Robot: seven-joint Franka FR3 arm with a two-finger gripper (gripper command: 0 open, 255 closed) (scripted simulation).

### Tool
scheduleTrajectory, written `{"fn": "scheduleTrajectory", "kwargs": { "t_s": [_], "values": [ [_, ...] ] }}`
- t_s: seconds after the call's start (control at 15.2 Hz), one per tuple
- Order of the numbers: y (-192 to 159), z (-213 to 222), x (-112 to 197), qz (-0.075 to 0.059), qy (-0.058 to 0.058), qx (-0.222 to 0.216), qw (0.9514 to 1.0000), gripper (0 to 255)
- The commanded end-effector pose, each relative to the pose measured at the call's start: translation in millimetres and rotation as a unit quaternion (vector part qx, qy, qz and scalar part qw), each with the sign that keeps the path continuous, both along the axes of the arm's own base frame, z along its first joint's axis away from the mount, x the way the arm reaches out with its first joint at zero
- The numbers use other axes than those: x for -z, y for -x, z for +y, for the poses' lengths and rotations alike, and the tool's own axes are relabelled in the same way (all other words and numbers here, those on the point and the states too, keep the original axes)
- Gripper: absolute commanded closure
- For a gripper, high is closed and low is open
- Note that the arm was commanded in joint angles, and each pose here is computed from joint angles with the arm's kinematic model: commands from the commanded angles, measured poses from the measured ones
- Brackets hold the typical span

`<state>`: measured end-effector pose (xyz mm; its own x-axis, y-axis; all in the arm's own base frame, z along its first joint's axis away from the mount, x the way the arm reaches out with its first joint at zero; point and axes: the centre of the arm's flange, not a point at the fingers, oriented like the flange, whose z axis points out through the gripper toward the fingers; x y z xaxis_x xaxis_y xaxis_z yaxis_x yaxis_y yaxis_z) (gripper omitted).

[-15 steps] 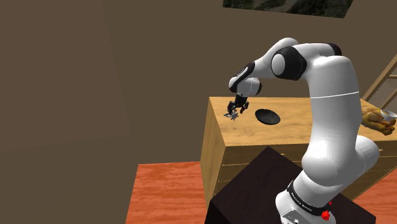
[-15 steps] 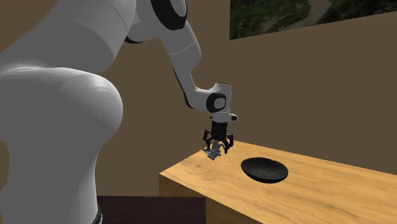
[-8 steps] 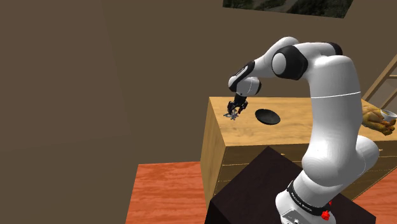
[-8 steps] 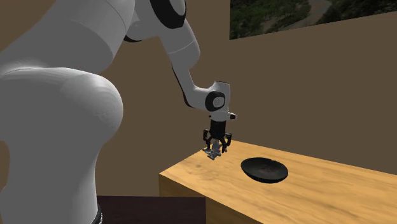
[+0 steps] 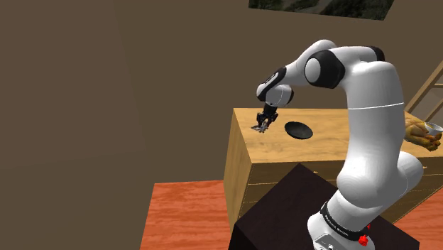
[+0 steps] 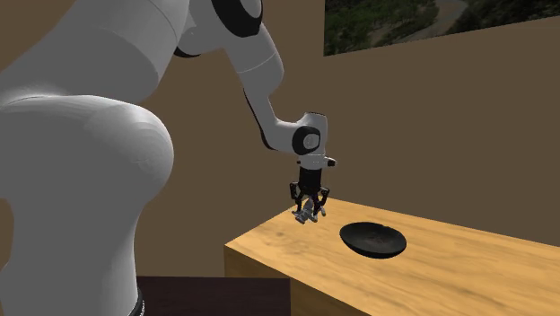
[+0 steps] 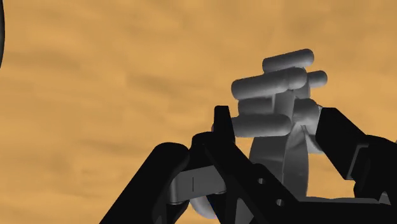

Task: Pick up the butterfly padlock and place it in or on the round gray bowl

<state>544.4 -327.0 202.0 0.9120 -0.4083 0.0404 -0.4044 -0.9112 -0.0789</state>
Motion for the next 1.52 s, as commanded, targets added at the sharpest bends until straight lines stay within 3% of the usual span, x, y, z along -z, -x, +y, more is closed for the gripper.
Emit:
{"fn": "scheduleTrajectory", "kwargs": {
  "t_s": [0.0, 1.19, 1.45],
  "values": [
    [1, -1, -10, 0.001, 0.000, 0.001, 1.0000, 255],
    [1, -1, -103, 0.001, 0.000, 0.001, 1.0000, 255],
    [35, -41, -102, 0.001, 0.000, 0.001, 1.0000, 255]
  ]
}}
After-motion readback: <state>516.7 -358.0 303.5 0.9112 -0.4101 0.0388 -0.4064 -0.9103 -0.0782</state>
